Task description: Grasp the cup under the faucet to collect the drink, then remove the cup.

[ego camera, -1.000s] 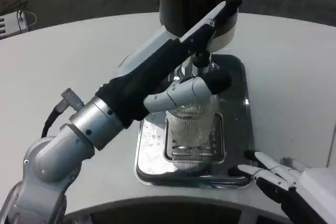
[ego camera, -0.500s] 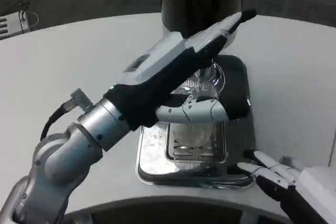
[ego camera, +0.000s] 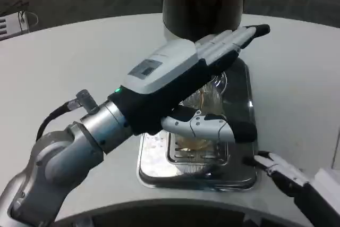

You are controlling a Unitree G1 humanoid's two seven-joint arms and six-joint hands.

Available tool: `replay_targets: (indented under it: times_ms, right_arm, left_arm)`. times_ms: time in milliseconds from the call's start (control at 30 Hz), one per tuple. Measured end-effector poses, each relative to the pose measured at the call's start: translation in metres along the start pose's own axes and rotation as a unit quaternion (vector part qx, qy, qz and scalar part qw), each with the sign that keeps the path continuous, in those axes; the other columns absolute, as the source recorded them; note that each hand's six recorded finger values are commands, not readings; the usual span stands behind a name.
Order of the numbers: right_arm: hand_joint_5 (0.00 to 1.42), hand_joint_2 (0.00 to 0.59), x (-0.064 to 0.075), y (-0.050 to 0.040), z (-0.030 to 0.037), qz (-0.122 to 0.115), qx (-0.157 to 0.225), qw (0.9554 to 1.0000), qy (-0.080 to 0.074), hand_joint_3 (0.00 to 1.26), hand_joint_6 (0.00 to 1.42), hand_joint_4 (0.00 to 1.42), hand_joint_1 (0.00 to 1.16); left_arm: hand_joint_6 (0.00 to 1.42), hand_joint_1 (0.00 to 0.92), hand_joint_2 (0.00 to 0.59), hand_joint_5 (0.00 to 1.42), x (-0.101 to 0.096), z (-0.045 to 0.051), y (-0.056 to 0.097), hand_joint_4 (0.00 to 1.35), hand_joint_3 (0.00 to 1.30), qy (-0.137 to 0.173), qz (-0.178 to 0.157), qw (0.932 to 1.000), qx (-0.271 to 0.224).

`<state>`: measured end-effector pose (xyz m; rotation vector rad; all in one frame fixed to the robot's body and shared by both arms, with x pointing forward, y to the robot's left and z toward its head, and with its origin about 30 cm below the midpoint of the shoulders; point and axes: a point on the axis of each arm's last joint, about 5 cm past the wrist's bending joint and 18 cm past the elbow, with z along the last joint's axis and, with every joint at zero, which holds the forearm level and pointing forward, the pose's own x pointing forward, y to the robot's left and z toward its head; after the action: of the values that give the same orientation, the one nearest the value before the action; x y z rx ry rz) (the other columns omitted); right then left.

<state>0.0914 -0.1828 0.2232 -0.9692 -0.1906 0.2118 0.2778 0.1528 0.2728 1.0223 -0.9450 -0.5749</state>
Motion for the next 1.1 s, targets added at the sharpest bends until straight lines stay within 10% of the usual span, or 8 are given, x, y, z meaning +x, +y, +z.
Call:
replay_targets:
  times_ms: [133,333,1100]
  right_arm:
    - [0.14,0.294,0.007,0.0051,-0.0128,-0.016,0.089,0.9955,0.028,0.00,0.11,0.00,0.68]
    - [0.07,0.239,0.027,0.0207,-0.0223,-0.052,0.140,0.9886,0.021,0.00,0.07,0.00,0.74]
    - [0.03,0.219,0.105,0.0525,-0.0157,-0.139,0.161,0.9768,-0.027,0.00,0.03,0.00,0.77]
  left_arm:
    - [0.02,0.000,0.072,0.00,0.000,-0.0007,0.000,0.00,0.00,0.001,0.001,1.0000,-0.002]
    - [0.03,0.000,0.072,0.00,-0.001,-0.0012,0.001,0.00,0.00,0.002,0.002,1.0000,-0.004]
    - [0.04,0.000,0.030,0.00,-0.003,-0.0028,0.008,0.00,0.00,0.012,0.006,0.9998,-0.016]
